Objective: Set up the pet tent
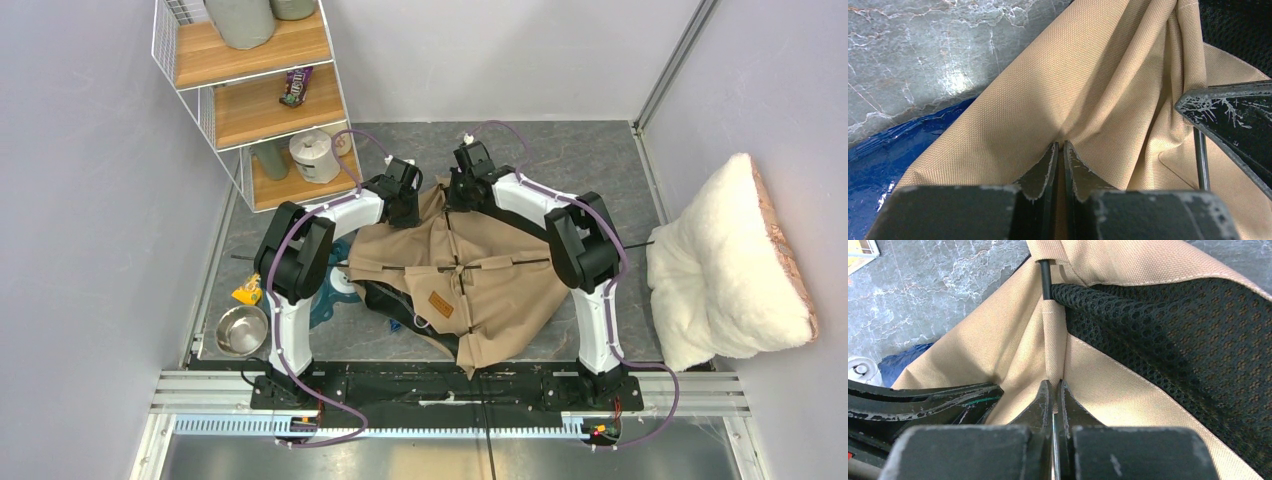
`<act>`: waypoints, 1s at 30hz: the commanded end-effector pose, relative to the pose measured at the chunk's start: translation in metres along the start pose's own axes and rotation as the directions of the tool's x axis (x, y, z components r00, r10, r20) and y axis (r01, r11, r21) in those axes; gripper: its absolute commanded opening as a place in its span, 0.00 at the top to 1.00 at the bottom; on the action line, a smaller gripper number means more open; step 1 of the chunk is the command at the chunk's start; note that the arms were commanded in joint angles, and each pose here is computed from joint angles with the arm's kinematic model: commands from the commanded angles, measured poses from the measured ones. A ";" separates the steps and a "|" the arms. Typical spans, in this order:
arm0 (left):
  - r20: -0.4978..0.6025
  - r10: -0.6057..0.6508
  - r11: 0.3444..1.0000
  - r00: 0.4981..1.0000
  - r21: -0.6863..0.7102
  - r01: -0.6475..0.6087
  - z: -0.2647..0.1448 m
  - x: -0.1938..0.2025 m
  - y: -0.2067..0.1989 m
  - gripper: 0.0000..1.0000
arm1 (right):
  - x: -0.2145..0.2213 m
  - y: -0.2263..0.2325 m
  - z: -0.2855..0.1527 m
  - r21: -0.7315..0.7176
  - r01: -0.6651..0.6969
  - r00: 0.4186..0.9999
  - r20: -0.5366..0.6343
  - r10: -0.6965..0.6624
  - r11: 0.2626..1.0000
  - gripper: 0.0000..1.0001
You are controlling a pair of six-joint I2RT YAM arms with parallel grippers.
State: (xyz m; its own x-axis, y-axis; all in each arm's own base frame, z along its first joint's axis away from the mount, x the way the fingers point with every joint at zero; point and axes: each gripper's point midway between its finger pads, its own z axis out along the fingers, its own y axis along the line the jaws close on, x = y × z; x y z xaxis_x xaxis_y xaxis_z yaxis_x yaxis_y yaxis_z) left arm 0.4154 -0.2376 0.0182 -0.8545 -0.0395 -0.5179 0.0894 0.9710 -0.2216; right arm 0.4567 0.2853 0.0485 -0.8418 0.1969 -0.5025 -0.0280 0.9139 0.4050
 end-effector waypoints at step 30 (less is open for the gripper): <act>-0.194 0.033 0.990 0.980 -0.131 -0.059 0.018 0.064 0.040 0.89 | 0.008 0.004 -0.058 -0.076 0.040 0.999 -0.011 -0.041 0.996 0.57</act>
State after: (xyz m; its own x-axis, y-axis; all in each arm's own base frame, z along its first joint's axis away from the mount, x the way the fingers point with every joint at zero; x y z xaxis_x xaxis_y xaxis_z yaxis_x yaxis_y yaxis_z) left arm 0.4156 -0.2376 0.0181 -0.8533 -0.0402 -0.5199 0.0894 0.9710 -0.2219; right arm 0.4227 0.2658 0.0713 -0.8583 0.1901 -0.4766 -0.0324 0.9070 0.4200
